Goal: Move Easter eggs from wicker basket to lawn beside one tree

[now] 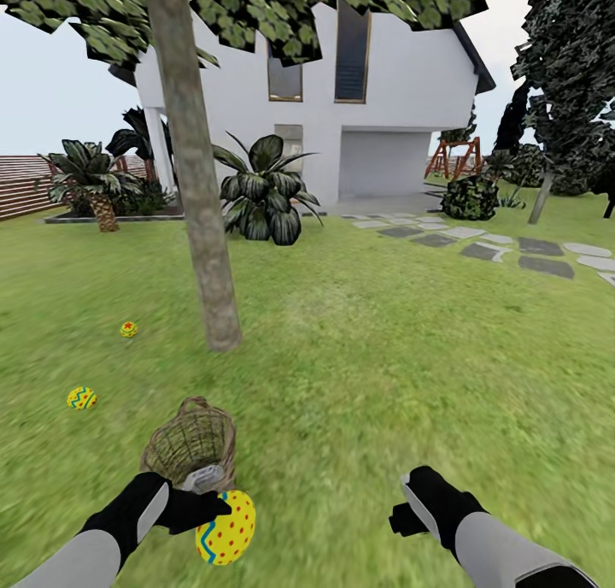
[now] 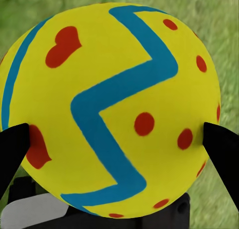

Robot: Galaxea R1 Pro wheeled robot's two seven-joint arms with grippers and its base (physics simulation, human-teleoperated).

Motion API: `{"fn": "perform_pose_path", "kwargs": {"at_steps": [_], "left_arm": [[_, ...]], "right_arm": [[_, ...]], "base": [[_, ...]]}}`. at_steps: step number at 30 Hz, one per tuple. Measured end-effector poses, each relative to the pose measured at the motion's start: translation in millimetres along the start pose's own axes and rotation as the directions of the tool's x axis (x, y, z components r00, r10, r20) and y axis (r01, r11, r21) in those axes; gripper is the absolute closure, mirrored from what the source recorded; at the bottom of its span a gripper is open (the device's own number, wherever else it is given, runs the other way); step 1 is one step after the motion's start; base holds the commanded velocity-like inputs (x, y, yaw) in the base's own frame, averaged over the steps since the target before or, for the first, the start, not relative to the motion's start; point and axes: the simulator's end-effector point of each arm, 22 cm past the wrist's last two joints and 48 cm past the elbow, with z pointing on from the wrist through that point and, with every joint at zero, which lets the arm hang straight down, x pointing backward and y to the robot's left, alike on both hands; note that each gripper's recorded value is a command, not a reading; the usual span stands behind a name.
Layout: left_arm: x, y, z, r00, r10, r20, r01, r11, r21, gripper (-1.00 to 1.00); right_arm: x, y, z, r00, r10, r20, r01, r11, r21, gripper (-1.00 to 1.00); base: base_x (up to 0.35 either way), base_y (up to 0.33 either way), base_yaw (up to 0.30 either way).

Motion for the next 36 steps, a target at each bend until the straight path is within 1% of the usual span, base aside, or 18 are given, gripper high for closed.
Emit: {"fn": "perform_pose_path", "kwargs": {"at_steps": [7,25,30,36], "left_arm": [[3.3,1.1,1.1,1.0,0.0,-0.008,0.0,1.0,-0.003,1.0],[4.7,-2.4,2.8,1.0,0.003,-0.011,-0.003,1.0,0.0,1.0],[3.6,0.6,1.4,1.0,0.0,-0.008,0.0,1.0,-0.003,1.0],[-1.5,12.8,-4.9,1.0,-0.01,0.003,0.01,1.0,-0.015,1.0]], "right_arm": [[-0.9,-0.7,-0.6,1.0,0.006,0.002,-0.006,1.0,-0.002,-1.0],[-1.5,-0.3,-0.7,1.0,0.0,0.004,0.0,1.0,0.002,-1.0],[-1.4,-1.2,-0.6,1.0,0.002,0.004,-0.002,1.0,0.002,-1.0],[-0.5,-5.0,-0.1,1.0,0.021,0.002,-0.021,1.0,-0.004,-1.0]], "base": [[0.309,-0.078,0.0],[0.248,-0.21,0.0],[0.237,-0.223,0.0],[0.261,-0.202,0.0]]}}
